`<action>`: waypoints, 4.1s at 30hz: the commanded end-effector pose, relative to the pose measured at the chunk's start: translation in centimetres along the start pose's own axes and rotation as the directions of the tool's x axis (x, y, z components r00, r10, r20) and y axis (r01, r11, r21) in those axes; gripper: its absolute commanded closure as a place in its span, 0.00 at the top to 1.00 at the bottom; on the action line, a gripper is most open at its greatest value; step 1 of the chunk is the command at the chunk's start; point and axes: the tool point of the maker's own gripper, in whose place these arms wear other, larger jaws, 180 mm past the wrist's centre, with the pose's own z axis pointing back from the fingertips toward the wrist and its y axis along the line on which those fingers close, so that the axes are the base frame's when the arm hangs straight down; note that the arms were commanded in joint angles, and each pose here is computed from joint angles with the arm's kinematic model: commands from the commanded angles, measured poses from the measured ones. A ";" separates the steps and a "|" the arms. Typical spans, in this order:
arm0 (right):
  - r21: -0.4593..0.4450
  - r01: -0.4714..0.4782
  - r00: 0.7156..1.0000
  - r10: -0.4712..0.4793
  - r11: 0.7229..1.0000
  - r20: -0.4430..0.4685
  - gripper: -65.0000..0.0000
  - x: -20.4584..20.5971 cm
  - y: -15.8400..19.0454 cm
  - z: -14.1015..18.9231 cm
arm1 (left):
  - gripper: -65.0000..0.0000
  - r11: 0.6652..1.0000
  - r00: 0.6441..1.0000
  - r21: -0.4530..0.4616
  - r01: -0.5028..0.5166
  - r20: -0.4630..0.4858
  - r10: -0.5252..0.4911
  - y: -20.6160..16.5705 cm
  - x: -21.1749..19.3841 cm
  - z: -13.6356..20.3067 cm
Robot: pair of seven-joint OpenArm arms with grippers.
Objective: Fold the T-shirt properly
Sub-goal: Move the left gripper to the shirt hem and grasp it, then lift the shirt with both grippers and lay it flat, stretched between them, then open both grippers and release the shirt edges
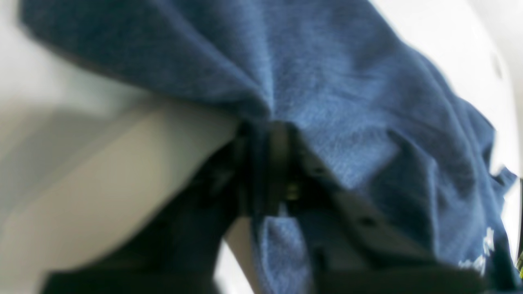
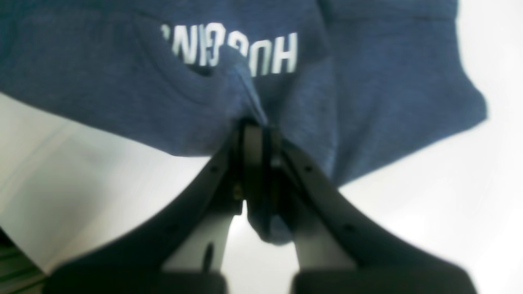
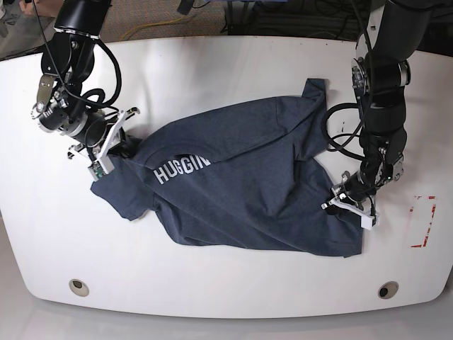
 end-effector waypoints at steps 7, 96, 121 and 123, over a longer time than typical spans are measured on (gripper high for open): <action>-0.076 0.031 0.996 -0.024 0.997 0.091 0.00 2.5 -3.5 1.5 | 0.00 0.977 0.973 0.049 0.208 0.090 -0.212 -0.2 4.3 4.6; -0.124 0.216 0.970 -0.227 0.969 -0.088 0.74 -8.4 1.5 5.1 | 0.69 0.700 0.615 -0.016 0.714 -0.462 -0.639 10.7 -10.4 23.9; -0.103 0.377 0.926 -0.379 0.920 0.008 0.73 -4.8 -6.2 0.1 | 0.68 0.684 0.688 0.102 0.722 -0.217 -0.693 6.7 -1.0 28.0; -0.107 0.392 0.919 -0.394 0.914 0.005 0.73 -5.0 -6.7 -0.5 | 0.68 0.684 0.693 0.122 0.719 -0.204 -0.692 6.8 -0.3 28.2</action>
